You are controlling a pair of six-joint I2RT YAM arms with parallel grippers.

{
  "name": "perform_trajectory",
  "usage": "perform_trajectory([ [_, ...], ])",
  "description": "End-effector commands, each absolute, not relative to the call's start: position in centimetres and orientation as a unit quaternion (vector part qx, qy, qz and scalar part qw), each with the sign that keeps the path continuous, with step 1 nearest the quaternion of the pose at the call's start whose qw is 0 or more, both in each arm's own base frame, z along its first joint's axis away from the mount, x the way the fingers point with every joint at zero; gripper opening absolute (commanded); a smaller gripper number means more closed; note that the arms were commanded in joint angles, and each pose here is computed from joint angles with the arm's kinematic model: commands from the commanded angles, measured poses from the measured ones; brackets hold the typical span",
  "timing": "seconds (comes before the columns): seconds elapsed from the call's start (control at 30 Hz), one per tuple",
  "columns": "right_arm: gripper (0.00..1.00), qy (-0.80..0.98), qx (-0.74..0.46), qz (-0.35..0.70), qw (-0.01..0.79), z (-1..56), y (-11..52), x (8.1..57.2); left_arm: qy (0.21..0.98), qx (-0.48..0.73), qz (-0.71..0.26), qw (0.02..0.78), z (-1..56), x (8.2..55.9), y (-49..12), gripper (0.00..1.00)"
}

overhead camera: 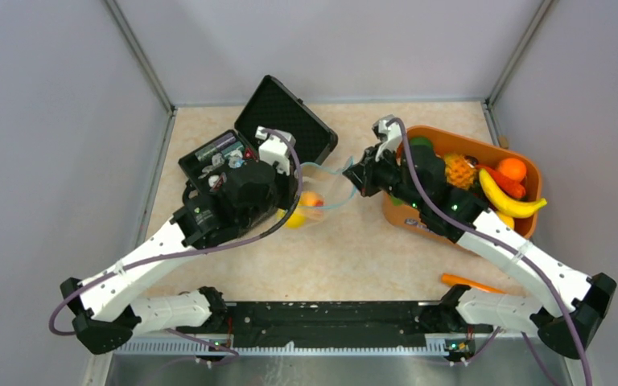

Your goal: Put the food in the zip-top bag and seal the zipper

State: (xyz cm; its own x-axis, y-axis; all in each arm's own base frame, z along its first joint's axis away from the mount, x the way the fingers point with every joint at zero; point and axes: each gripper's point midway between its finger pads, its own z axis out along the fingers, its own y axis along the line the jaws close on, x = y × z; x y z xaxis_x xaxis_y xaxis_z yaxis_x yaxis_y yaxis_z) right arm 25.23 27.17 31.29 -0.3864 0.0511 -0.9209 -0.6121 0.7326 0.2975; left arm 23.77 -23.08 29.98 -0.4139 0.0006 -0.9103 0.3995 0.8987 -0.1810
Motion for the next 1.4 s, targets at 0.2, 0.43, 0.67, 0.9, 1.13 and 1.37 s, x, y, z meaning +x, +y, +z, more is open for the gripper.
perform_trajectory([
  [0.2, 0.0, 0.74, -0.171, 0.373, 0.533, 31.9, 29.6, 25.9, 0.822, 0.197, -0.221, 0.486, 31.9, 21.2, -23.5, 0.0],
  [0.43, 0.0, 0.757, -0.178, 0.372, 0.507, 30.6, 31.0, 26.8, 0.897, 0.132, -0.126, 0.404, 23.0, 22.4, -21.9, 0.0],
  [0.67, 0.16, 0.797, -0.187, 0.291, 0.495, 28.8, 28.0, 27.3, 0.83, 0.116, -0.242, 0.488, 27.8, 22.3, -23.5, 0.0],
  [0.9, 0.27, 0.791, -0.161, 0.303, 0.507, 29.2, 26.8, 27.9, 0.823, 0.147, -0.267, 0.479, 28.7, 22.0, -25.2, 0.0],
  [1.13, 0.65, 0.807, -0.177, 0.301, 0.476, 28.7, 26.2, 26.5, 0.848, 0.114, -0.231, 0.464, 25.8, 22.8, -24.5, 0.0],
  [1.37, 0.76, 0.775, -0.186, 0.309, 0.519, 33.5, 22.6, 23.0, 0.866, 0.09, -0.234, 0.433, 22.9, 22.9, -25.4, 0.0],
])
